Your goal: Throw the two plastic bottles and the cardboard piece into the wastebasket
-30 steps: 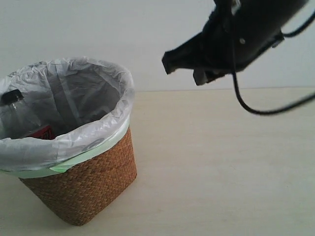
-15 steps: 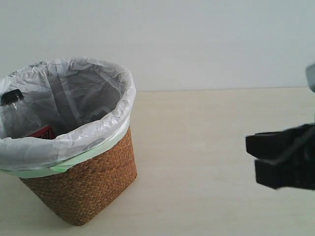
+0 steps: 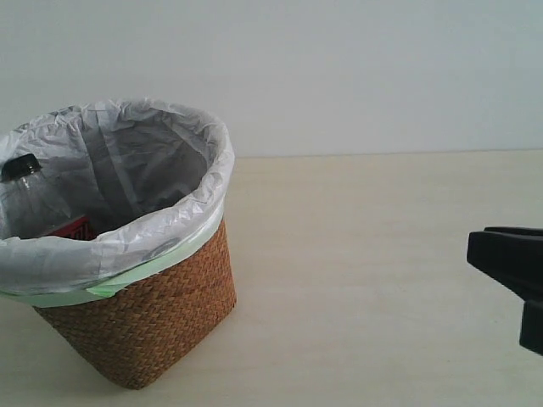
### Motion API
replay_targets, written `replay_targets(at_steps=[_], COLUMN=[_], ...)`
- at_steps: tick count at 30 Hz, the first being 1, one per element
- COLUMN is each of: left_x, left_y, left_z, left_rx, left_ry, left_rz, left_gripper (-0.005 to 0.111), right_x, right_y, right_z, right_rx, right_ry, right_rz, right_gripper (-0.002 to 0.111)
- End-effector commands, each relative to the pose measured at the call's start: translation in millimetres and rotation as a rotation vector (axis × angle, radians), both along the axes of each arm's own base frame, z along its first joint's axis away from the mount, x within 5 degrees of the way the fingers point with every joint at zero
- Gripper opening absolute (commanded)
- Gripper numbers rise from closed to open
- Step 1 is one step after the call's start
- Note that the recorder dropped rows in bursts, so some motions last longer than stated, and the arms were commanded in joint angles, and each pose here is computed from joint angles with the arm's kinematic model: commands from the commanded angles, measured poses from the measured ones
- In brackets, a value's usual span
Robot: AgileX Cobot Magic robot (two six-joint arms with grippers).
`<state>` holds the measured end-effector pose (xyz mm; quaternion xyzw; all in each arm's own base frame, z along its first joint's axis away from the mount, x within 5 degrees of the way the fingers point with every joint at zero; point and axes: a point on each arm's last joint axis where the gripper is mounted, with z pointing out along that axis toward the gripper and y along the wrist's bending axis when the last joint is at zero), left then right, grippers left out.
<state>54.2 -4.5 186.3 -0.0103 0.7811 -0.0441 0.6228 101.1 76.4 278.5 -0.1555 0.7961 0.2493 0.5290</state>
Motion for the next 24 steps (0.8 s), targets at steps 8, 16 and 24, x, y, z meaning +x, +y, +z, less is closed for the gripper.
replay_targets(at_steps=[8, 16, 24], left_x=[0.0, 0.0, 0.0], left_y=[0.2, 0.2, 0.2], left_z=[-0.9, -0.9, -0.9], left_rx=[-0.002, -0.002, -0.002], left_ry=[-0.002, -0.002, -0.002], left_rz=[0.002, 0.002, 0.002], left_gripper=[0.004, 0.004, 0.004], right_x=[-2.3, -35.5, -46.4], right_y=[-3.2, -32.6, -46.7], right_z=[2.9, -17.4, -57.7], right_rx=[0.015, 0.209, 0.261], right_ry=[-0.023, -0.264, -0.322], right_rz=[-0.008, -0.047, -0.144], right_gripper=[0.008, 0.008, 0.008])
